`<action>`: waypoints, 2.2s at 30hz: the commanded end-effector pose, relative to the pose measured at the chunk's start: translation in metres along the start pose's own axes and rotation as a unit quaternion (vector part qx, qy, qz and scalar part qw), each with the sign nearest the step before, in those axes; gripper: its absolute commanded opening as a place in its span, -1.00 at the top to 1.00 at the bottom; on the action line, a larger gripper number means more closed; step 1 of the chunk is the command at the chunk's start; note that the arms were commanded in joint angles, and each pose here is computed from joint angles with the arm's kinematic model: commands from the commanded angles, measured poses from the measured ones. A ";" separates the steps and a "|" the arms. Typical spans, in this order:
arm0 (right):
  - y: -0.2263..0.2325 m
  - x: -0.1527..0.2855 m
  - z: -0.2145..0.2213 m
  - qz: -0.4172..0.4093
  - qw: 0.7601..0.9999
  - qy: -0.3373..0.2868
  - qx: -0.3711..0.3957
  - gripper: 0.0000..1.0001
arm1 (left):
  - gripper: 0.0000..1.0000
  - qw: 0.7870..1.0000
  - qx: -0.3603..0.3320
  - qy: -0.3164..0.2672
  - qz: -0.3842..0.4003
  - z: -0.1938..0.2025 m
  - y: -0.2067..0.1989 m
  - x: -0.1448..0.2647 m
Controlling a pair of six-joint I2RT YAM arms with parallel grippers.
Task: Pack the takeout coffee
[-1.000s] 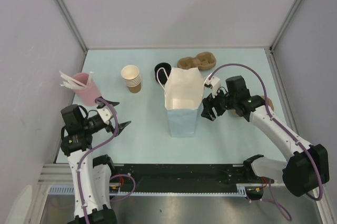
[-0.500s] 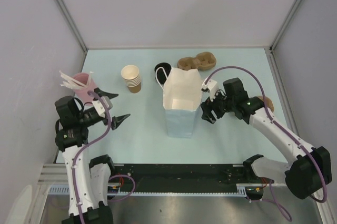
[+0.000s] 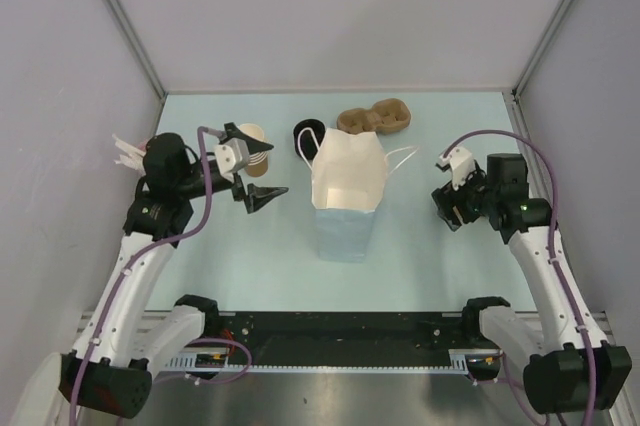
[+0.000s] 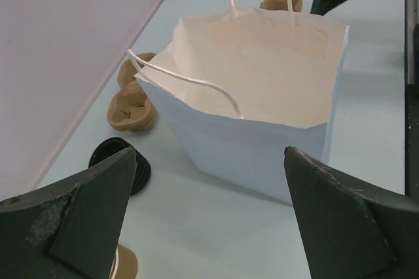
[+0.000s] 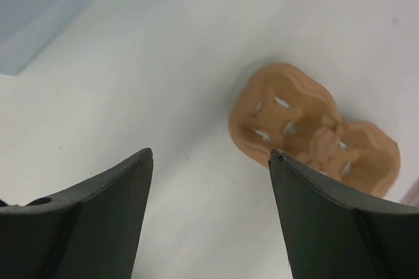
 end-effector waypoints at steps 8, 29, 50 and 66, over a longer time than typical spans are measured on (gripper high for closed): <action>-0.083 -0.033 0.035 0.096 0.983 0.075 -0.136 -0.47 | -1.00 0.999 -0.023 0.011 -0.023 0.000 -0.011 -0.008; -0.134 -0.077 0.076 0.137 0.959 0.150 -0.197 -0.40 | -1.00 0.997 -0.013 0.062 -0.043 0.037 -0.039 0.013; -0.134 -0.090 0.093 0.117 0.944 0.214 -0.222 -0.08 | -1.00 0.997 -0.008 0.064 -0.040 0.044 -0.041 0.012; -0.133 -0.096 0.095 0.095 0.934 0.252 -0.236 -0.15 | -1.00 0.997 -0.007 0.065 -0.040 0.046 -0.043 0.012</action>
Point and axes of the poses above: each gripper's point midway between its finger pads, its own x axis back along the fingers, its own y axis along the line the jaws close on, z = x × y, the point moved 8 cm from there along x, back along the fingers, and after that the axes turned 2 degrees about x, right-handed, at the moved point
